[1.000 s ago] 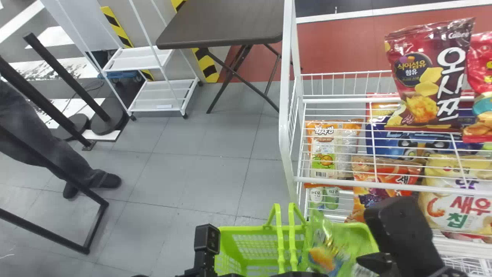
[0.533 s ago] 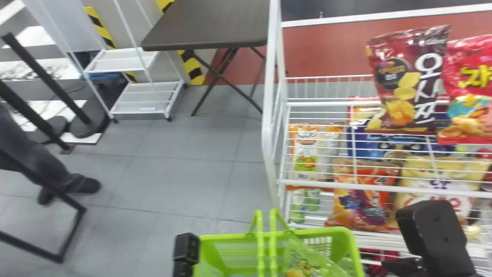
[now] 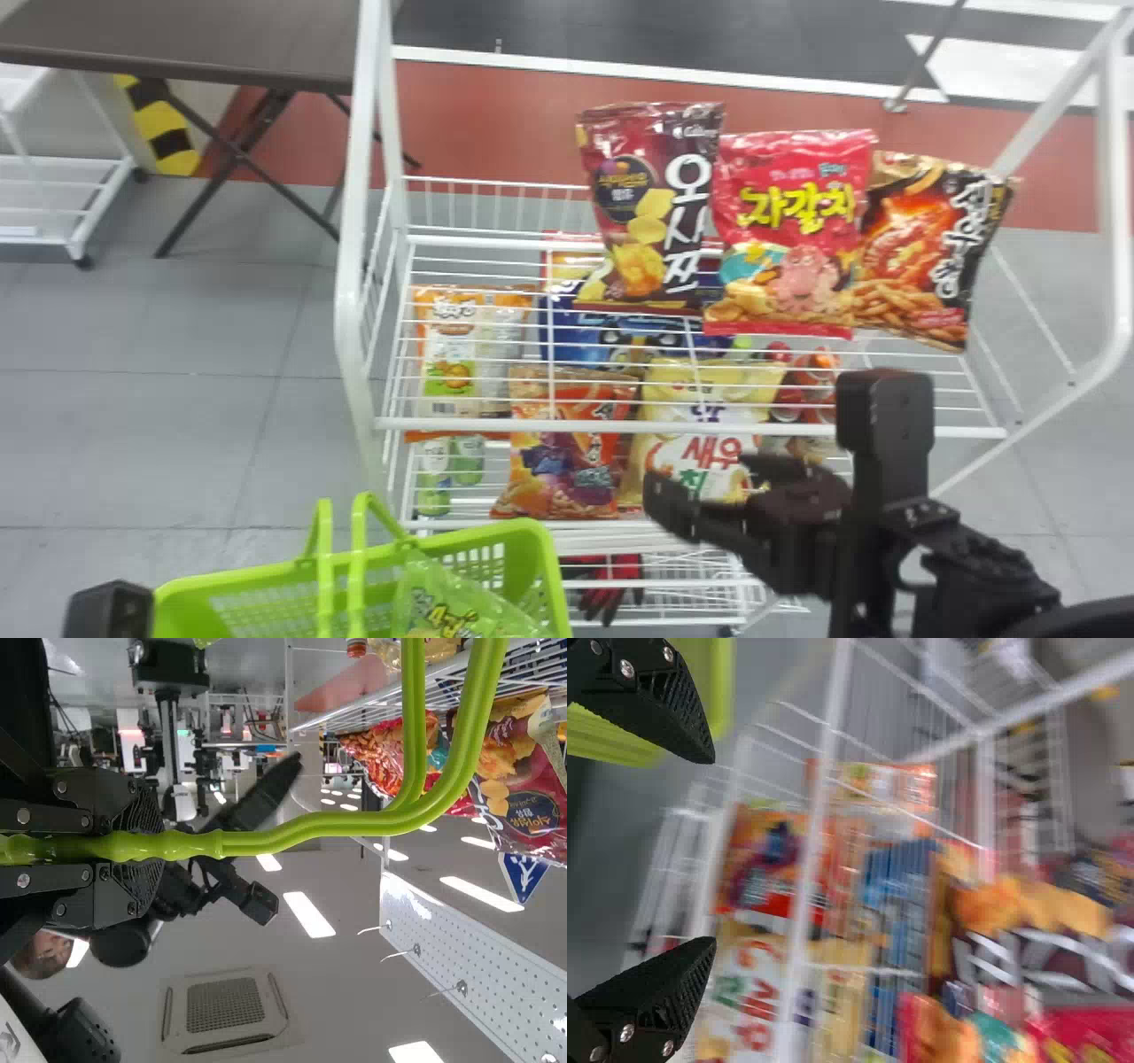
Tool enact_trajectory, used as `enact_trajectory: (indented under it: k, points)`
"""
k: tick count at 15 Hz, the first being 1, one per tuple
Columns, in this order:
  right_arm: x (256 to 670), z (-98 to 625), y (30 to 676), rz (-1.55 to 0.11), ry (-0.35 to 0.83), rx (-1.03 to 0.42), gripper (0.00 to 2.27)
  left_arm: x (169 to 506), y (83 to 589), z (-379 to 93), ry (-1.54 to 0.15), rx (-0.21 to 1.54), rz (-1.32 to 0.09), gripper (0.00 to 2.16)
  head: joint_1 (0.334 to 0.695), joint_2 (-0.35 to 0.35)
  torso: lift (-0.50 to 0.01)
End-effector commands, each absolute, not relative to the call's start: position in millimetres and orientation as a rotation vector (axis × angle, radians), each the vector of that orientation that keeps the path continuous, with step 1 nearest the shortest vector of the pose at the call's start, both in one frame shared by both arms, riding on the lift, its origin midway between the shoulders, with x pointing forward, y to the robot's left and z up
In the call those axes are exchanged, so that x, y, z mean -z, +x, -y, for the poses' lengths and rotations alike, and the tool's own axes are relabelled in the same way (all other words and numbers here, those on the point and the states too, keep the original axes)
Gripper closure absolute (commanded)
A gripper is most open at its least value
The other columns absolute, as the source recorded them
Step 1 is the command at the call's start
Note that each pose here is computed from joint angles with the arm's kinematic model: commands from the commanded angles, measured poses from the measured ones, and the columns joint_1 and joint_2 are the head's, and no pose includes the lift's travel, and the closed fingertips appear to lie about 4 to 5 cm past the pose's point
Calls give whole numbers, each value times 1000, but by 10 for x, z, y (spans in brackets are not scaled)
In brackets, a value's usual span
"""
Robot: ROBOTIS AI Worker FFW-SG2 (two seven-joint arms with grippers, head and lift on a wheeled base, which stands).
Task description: Hold basket handle with left hand then pick Gkobukchip with right hand and place into basket
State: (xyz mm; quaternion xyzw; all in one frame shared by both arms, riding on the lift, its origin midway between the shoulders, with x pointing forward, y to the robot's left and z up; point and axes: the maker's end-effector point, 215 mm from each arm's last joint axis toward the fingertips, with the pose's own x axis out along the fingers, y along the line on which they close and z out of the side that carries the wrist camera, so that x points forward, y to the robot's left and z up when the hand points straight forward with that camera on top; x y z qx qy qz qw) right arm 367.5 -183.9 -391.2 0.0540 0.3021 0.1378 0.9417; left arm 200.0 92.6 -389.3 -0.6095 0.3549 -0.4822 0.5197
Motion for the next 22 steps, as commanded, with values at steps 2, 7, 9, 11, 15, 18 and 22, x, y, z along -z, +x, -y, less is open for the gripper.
enact_trajectory:
  k: [2, 7, 9, 11, 15, 18, 22]
  points:
    - [3531, 2175, 4073, -338, 123, -221, 87, 3890, 1994, -919, -1462, 1158, -852, 2155, 695, -199, 0]
    - [3509, 2372, 4001, -92, 100, -194, 87, 3892, 1987, -910, -1461, 1156, -856, 2155, 695, -259, 0]
    - [3607, 2402, 3901, -67, 94, -189, 90, 3895, 1996, -905, -1456, 1156, -855, 2155, 695, -272, 0]
    - [3614, 2396, 3807, -29, 93, -191, 90, 3898, 1982, -889, -1455, 1159, -863, 2155, 695, -291, 0]
    - [3636, 2384, 3745, -23, 87, -193, 93, 3894, 1980, -883, -1456, 1161, -863, 2155, 695, -305, 0]
    - [3676, 2351, 3737, -36, 82, -199, 93, 3897, 1969, -873, -1455, 1162, -870, 2155, 695, -307, 0]
    - [3742, 2204, 3736, -57, 78, -223, 97, 3890, 1969, -881, -1444, 1164, -885, 2155, 695, -293, 0]
